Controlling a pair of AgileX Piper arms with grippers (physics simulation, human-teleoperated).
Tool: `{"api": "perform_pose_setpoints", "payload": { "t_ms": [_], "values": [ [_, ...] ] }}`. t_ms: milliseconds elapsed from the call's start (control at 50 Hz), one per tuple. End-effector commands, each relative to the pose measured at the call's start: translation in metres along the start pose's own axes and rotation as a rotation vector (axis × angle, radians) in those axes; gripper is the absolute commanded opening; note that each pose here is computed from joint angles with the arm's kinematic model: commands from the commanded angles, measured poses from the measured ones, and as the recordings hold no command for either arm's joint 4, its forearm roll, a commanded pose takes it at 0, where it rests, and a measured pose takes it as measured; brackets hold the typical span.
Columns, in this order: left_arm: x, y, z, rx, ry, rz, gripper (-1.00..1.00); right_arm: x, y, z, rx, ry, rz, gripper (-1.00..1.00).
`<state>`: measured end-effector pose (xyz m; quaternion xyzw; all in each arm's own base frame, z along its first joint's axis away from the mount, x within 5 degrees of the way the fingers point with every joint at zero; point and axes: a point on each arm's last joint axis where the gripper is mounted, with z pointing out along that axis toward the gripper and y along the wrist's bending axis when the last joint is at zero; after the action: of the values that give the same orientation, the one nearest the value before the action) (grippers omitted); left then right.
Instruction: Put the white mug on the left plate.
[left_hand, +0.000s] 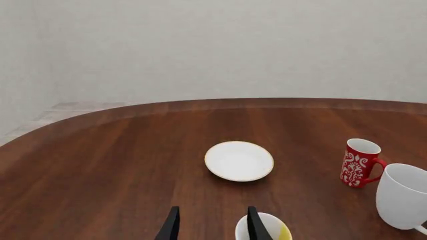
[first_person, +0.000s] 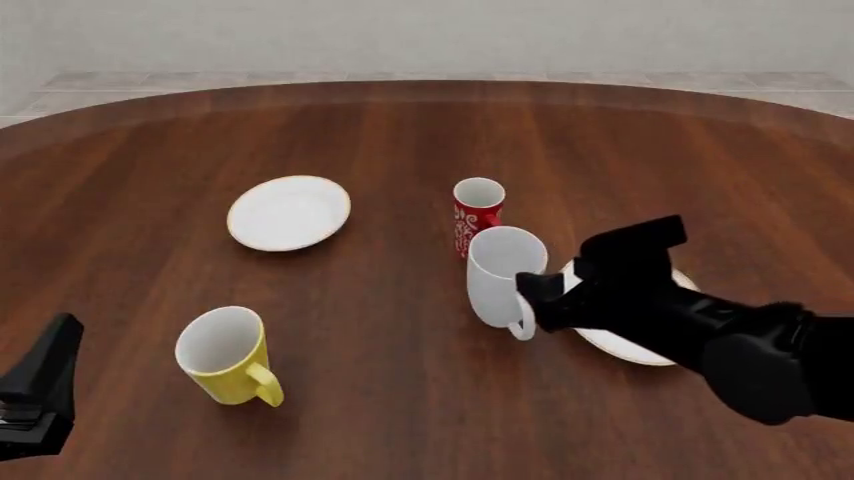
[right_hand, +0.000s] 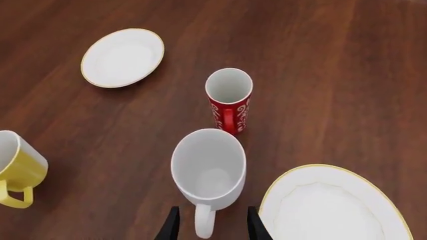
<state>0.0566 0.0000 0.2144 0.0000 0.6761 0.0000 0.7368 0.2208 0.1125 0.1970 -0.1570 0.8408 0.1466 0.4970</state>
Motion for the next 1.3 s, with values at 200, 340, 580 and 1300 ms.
{"api": "perform_pose_setpoints", "payload": {
  "t_ms": [200, 340, 580, 1300],
  "values": [
    [0.0, 0.0, 0.0, 0.0, 0.0, 0.0, 1.0, 0.01, 0.0, 0.011, 0.001, 0.032, 0.005, 1.0],
    [0.0, 0.0, 0.0, 0.0, 0.0, 0.0, 1.0, 0.014, 0.0, 0.016, 0.0, 0.043, 0.007, 1.0],
    [0.0, 0.0, 0.0, 0.0, 0.0, 0.0, 1.0, 0.021, 0.0, 0.022, 0.0, 0.058, 0.009, 1.0],
    [0.0, 0.0, 0.0, 0.0, 0.0, 0.0, 1.0, 0.035, 0.0, 0.032, 0.0, 0.092, 0.036, 1.0]
  ]
}}
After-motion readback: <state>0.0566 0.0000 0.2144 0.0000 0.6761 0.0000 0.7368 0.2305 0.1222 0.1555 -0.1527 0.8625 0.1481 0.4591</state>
